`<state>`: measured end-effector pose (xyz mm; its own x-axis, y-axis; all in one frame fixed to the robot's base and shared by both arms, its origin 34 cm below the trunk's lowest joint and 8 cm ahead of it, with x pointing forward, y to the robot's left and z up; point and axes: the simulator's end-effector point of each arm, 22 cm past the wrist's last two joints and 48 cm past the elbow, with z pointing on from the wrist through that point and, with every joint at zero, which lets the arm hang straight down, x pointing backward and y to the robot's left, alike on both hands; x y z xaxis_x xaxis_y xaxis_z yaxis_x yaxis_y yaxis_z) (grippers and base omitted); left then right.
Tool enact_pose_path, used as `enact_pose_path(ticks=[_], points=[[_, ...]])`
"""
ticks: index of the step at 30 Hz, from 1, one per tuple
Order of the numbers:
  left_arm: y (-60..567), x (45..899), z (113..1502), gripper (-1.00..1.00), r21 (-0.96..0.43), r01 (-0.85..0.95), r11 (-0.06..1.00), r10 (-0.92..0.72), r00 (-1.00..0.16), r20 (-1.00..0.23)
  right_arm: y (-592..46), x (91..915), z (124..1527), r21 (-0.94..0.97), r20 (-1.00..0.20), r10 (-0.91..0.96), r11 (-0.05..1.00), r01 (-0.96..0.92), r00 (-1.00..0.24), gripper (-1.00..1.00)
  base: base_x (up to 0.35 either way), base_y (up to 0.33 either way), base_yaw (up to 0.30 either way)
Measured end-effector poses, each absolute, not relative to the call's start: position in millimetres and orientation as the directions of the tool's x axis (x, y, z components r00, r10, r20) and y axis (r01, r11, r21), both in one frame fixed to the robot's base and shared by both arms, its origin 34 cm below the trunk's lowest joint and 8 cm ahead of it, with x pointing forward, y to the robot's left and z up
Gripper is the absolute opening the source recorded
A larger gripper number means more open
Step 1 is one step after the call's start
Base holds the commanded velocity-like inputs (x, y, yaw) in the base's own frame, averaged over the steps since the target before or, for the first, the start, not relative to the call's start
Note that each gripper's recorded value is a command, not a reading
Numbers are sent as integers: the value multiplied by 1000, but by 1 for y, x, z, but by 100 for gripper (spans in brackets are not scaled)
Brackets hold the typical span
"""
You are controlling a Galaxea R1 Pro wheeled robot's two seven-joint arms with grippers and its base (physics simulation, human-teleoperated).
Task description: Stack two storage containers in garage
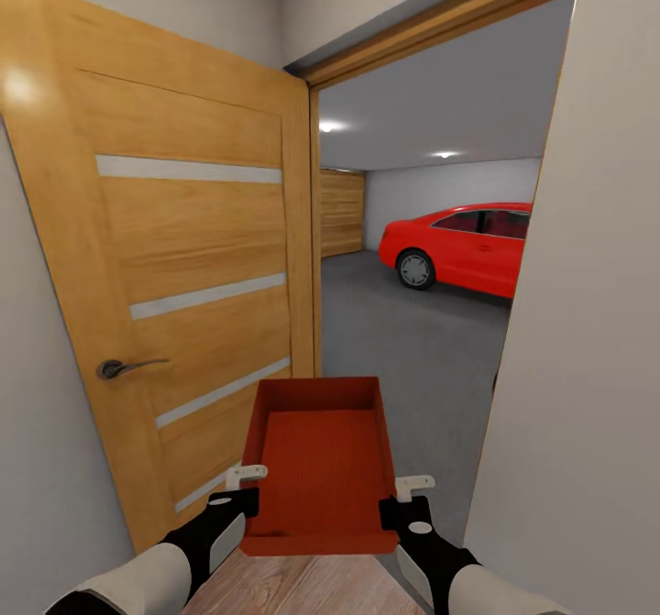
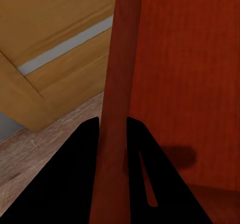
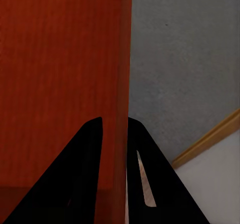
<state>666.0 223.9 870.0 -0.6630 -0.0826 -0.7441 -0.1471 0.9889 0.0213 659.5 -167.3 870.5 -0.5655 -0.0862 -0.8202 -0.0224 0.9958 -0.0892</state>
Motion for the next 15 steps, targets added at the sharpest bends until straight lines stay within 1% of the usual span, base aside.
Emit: enact_pose_path(ticks=[13, 15], points=[[224, 665, 869, -100, 22, -147, 989, -82, -664, -743, -167, 659, 870, -89, -819, -85, 996, -21, -567, -100, 0, 0, 0], [225, 667, 872, -100, 42, -142, 989, -65, -669, -740, -166, 657, 868, -80, -817, -74, 997, -15, -572, -100, 0, 0, 0]])
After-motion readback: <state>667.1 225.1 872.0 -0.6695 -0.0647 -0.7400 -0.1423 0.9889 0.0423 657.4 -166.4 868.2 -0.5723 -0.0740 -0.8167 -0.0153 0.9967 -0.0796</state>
